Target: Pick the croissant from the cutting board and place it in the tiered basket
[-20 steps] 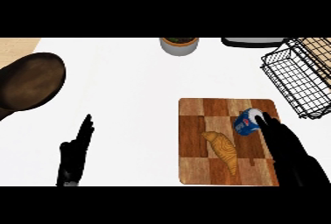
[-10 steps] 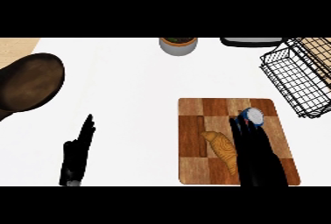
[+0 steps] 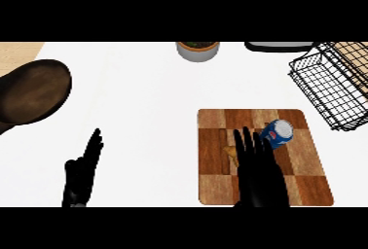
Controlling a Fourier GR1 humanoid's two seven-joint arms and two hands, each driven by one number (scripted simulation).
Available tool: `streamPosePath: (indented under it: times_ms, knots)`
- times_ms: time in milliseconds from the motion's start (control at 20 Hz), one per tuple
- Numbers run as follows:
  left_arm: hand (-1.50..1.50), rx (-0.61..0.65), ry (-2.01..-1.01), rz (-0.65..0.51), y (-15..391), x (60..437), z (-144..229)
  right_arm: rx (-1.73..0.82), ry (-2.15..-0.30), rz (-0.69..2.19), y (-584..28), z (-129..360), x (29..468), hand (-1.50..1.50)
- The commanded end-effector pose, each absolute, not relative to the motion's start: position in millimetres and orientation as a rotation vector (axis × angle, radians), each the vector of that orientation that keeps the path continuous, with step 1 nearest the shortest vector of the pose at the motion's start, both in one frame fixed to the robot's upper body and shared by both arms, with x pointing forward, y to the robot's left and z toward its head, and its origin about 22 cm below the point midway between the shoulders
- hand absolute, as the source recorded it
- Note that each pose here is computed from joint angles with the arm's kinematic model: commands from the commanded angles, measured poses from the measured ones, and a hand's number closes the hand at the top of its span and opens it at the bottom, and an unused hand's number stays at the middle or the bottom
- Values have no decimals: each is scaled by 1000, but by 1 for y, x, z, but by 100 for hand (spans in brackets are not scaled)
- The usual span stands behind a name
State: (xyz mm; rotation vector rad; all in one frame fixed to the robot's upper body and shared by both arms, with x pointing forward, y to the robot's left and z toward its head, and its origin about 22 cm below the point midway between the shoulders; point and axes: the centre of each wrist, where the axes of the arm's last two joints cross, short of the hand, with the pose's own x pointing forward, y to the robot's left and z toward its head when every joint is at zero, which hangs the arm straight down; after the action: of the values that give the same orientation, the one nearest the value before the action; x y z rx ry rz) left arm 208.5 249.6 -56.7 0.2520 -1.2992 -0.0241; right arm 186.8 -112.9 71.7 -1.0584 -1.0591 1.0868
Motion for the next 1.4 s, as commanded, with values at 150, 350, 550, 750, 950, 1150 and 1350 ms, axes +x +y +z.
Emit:
streamPosePath:
  times_ms: [150, 350, 550, 750, 950, 1150, 1350]
  knots:
    - [0, 245, -1300, -20, 247, 200, -67, -1104, -823, 1158, -109, 49, 208, -150]
    - [0, 260, -1301, -22, 232, 206, -69, -1116, -785, 1154, -105, 66, 210, -150]
    - [0, 256, -1303, -9, 248, 216, -52, -1077, -757, 1180, -109, 61, 207, -150]
    - [0, 261, -1309, -23, 231, 204, -61, -1076, -753, 1164, -98, 40, 215, -150]
    - [0, 228, -1291, -25, 252, 207, -58, -1060, -702, 1173, -125, 41, 215, -150]
    - [0, 251, -1307, -24, 254, 216, -54, -1036, -684, 1142, -117, 31, 221, -150]
    - [0, 260, -1281, -16, 242, 210, -44, -1025, -670, 1136, -124, 21, 242, -150]
